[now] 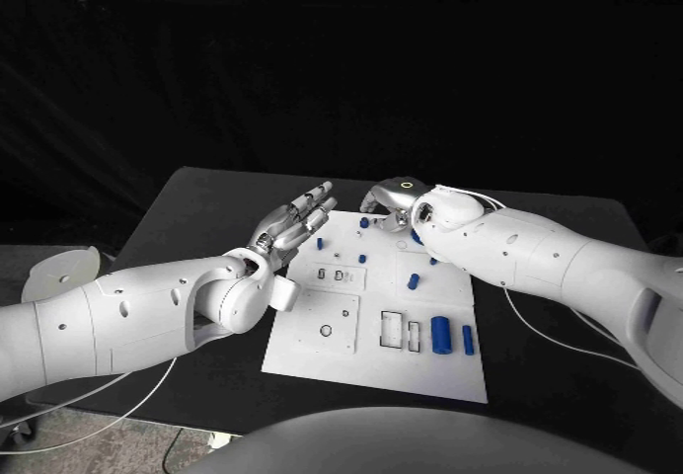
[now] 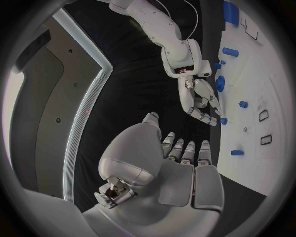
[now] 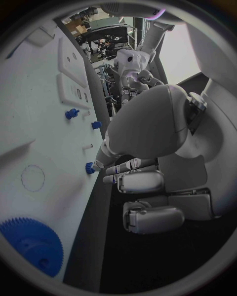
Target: Assemble the parts on the task board
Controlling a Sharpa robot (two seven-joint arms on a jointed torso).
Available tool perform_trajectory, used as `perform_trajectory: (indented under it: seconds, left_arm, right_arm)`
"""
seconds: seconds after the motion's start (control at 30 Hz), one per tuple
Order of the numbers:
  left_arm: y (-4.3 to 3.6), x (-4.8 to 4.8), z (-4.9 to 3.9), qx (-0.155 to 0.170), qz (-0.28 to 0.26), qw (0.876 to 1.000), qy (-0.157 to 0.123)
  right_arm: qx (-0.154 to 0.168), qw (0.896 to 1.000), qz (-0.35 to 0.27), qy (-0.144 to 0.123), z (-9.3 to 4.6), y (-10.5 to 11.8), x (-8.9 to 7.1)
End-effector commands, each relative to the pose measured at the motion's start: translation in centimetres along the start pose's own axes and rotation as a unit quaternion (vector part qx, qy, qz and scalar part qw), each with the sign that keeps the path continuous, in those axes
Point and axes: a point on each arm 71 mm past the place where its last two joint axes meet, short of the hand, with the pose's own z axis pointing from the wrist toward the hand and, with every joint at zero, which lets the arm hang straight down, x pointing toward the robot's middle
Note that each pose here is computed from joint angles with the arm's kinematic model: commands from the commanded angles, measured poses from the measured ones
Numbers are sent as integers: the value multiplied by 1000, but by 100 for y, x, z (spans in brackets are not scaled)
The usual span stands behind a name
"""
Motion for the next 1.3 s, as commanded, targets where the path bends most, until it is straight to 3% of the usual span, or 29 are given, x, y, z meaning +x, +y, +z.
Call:
perform_trajectory:
  seconds: [0.03,0.3,0.67,0.93,1.3]
  left_arm:
    - [-1,-6,-12,4,-5,1000,2]
    - [30,-21,-48,-1,-9,1000,0]
    - [52,-41,-72,-4,-12,1000,0]
    - [63,-49,-80,-6,-13,1000,1]
    - [73,-58,-92,-8,-14,1000,2]
  right_arm:
    - [2,999,7,-39,-80,-74,-172]
    - [35,998,43,-20,-471,-382,-337]
    - [101,991,75,40,-884,-835,-89]
    - [120,988,80,53,-948,-907,21]
    - [115,989,76,53,-926,-832,142]
